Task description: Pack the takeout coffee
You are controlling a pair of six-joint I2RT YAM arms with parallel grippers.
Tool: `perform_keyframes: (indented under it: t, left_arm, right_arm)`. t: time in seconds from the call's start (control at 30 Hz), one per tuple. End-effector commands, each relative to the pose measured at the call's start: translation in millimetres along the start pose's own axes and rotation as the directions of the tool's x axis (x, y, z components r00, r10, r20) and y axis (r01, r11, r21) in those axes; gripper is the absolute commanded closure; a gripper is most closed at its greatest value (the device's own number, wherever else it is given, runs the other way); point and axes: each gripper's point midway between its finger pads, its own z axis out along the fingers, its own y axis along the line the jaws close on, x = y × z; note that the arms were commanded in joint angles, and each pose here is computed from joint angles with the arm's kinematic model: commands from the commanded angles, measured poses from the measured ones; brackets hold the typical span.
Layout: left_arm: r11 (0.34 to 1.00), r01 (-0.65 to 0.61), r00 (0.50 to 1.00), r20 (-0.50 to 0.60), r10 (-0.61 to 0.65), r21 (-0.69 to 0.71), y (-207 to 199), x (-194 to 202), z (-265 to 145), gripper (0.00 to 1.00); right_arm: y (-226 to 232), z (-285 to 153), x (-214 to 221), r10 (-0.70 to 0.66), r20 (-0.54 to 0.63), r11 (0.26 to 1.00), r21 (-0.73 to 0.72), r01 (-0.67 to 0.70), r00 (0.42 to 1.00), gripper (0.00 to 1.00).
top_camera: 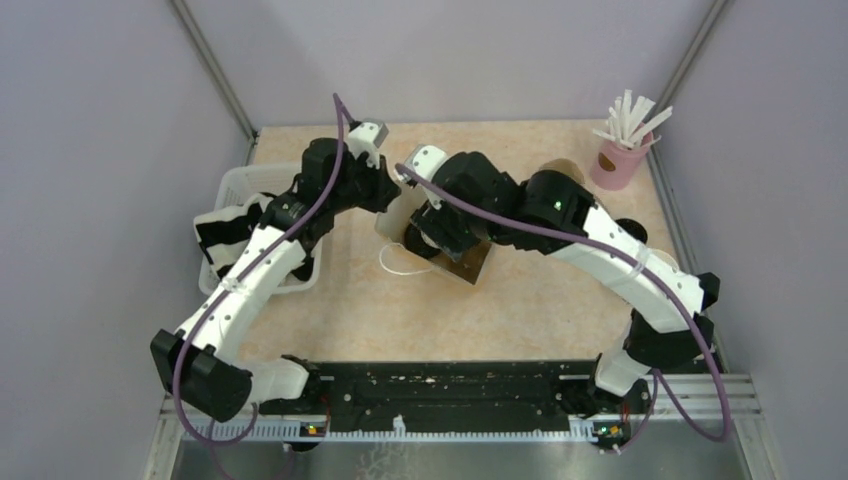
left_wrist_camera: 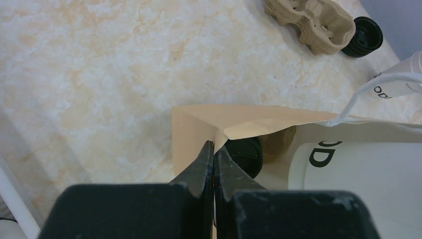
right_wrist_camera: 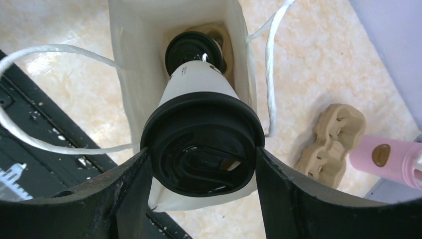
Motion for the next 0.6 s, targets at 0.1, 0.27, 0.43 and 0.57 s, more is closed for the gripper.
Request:
perform_keyframes:
  t: [0.1,0.27,0.43,0.57]
  left_arm:
    - [0.989,-0.14,0.956,0.267,0.124,0.043,-13,-41,-14,1.0]
    - [0.984,-0.175,0.932,0.33,0.151,0.044,-14,-46,-15,1.0]
    - [0.982,-0.184,0.93,0.332,0.16,0.041,-14,-46,-14,1.0]
    - [0.983,-0.174,0.935,0.321,0.149,0.05,-15,-44,-15,1.0]
  right_arm:
    - [2,5,-11,-0.085,0.029,0.986,0.149,0.08,0.996,0.57]
    - [12,7,-20,-0.117,0.041,0.979,0.171,0.108,0.992,0.57]
    - [19,16,-11,-0.169,-0.028,0.965,0.201,0.171,0.985,0.57]
    - [13,17,-2,-0.17,-0.067,0.953,0.242,0.181,0.983,0.58]
